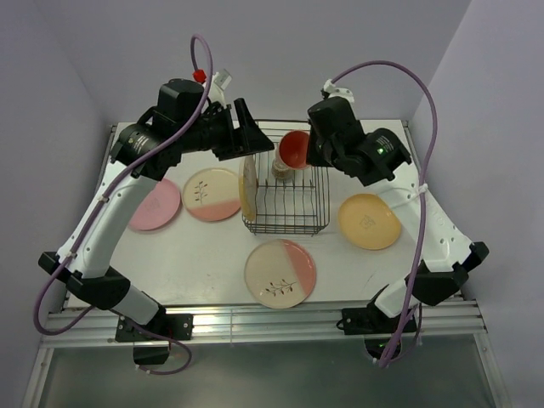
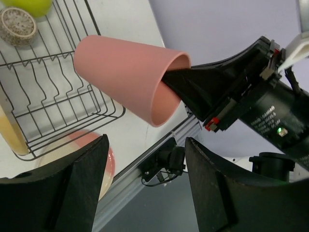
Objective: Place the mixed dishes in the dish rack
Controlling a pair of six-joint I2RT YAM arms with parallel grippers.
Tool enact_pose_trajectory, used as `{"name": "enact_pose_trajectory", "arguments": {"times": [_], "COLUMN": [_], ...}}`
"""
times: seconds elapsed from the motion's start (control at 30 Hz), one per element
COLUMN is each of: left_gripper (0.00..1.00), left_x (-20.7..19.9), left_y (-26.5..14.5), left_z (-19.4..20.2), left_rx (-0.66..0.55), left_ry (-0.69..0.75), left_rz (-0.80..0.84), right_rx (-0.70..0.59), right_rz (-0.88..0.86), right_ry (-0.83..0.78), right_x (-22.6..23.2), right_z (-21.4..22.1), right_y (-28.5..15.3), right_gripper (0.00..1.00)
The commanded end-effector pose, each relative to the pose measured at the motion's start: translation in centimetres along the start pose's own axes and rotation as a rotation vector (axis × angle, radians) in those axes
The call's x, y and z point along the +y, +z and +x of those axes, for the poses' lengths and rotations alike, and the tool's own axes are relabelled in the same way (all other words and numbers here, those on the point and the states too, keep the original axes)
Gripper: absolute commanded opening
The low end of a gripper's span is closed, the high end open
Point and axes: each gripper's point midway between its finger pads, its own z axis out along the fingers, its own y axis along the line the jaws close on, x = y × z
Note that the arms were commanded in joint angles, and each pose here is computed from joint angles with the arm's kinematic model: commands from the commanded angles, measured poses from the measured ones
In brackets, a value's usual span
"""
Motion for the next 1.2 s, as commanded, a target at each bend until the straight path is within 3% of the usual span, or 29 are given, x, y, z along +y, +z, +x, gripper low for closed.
{"name": "enact_pose_trajectory", "arguments": {"times": [0.0, 0.6, 0.7, 0.77, 0.8, 0.83, 0.87, 1.0, 1.03, 1.07, 1.1, 1.17], "left_gripper": [0.69, 0.56, 0.49, 0.33, 0.26, 0.11, 0.02, 0.00, 0.00, 0.00, 0.00, 0.00], "left_x": [0.4, 1.4, 1.6, 1.5, 1.4, 1.5, 1.3, 1.7, 0.6, 0.2, 2.2, 1.4], "left_y": [0.3, 4.4, 4.9, 4.7, 4.6, 4.6, 4.5, 4.5, 4.7, 4.0, 4.3, 2.9], "left_z": [-0.4, 2.1, 2.1, 1.7, 1.7, 1.5, 1.4, 1.7, 1.5, 1.3, 1.5, 0.4], "left_rx": [-0.024, 0.049, 0.055, 0.038, 0.037, 0.029, 0.025, 0.047, 0.051, 0.041, 0.056, 0.014], "left_ry": [0.028, 0.067, 0.067, 0.071, 0.072, 0.074, 0.077, 0.075, 0.076, 0.062, 0.021, -0.002], "left_rz": [-0.070, -0.179, -0.192, -0.196, -0.192, -0.194, -0.190, -0.145, -0.064, -0.026, -0.041, 0.048], "right_rx": [-0.074, -0.102, -0.116, -0.122, -0.120, -0.118, -0.118, -0.116, -0.121, -0.118, -0.122, -0.107], "right_rz": [0.077, 0.055, 0.061, 0.072, 0.068, 0.066, 0.057, -0.008, -0.028, -0.034, -0.053, -0.065], "right_ry": [-0.048, -0.123, -0.155, -0.173, -0.181, -0.181, -0.182, -0.173, -0.171, -0.170, -0.154, -0.131], "right_x": [-0.2, 3.1, 3.6, 3.7, 3.8, 3.8, 3.8, 4.3, 4.3, 4.3, 4.4, 4.0], "right_z": [-1.3, -1.6, -1.4, -1.3, -1.1, -1.1, -1.1, -1.2, -1.4, -1.4, -1.7, -1.9], "right_y": [-1.0, -3.5, -3.9, -4.2, -4.3, -4.4, -4.5, -5.4, -5.9, -6.0, -6.5, -6.9], "right_gripper": [0.00, 0.00, 0.00, 0.01, 0.05, 0.07, 0.11, 0.46, 0.53, 0.78, 0.93, 1.00]}}
